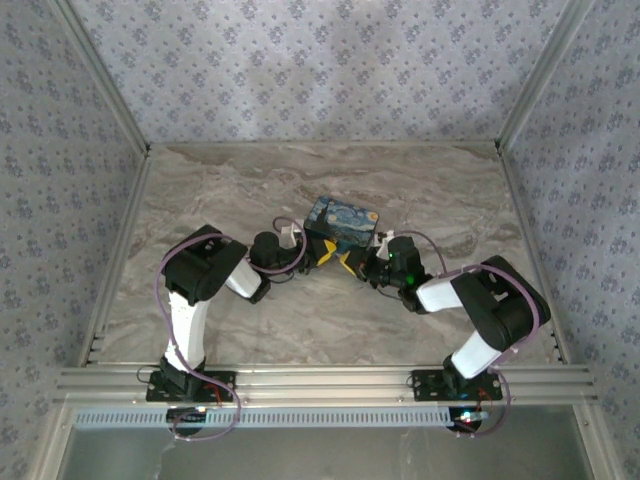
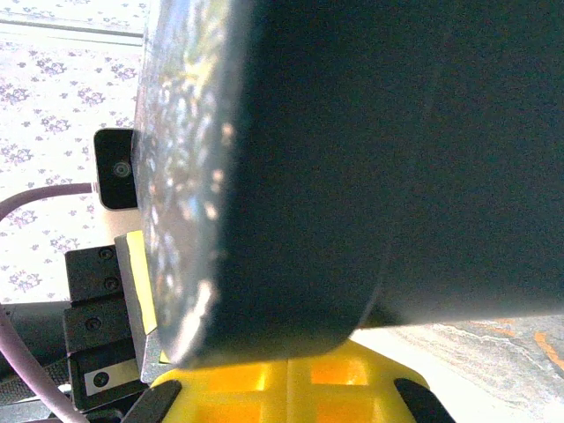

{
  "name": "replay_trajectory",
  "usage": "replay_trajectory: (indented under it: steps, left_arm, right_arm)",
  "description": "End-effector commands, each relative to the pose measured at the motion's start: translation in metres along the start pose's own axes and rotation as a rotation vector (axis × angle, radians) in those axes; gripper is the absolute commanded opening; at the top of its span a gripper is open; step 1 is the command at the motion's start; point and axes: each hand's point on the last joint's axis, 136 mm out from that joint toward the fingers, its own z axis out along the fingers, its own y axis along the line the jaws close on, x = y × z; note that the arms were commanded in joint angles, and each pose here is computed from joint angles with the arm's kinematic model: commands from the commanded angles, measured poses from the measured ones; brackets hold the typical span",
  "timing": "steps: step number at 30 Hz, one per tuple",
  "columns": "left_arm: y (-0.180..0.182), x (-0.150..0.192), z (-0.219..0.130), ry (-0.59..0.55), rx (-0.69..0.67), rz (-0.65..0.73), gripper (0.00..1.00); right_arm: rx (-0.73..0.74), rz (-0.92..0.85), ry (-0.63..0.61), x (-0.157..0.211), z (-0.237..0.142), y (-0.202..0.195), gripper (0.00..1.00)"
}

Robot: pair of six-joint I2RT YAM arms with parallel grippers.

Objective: Unlock the padlock with the key

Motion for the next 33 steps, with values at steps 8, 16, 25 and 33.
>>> replay_trajectory:
  steps: [8,16,25,33]
  left_arm:
    - [-0.026,0.024,0.005,0.089,0.073,0.060,0.00]
    - [-0.036,0.039,0.012,0.142,0.098,0.080,0.00]
    - [-0.026,0.023,0.002,0.060,0.064,0.070,0.00]
    - [-0.017,0.011,0.002,0.009,0.038,0.059,0.00]
  right_arm:
    - [-0.096,-0.015,-0.006,-0.018,0.016,0.037,0.00]
    - [-0.081,-0.008,0.022,-0.019,0.027,0.040,0.00]
    - [-0.005,0.016,0.052,-0.013,0.014,0.014,0.14]
    - [0.141,-0.067,0.070,-0.002,-0.020,-0.006,0.33]
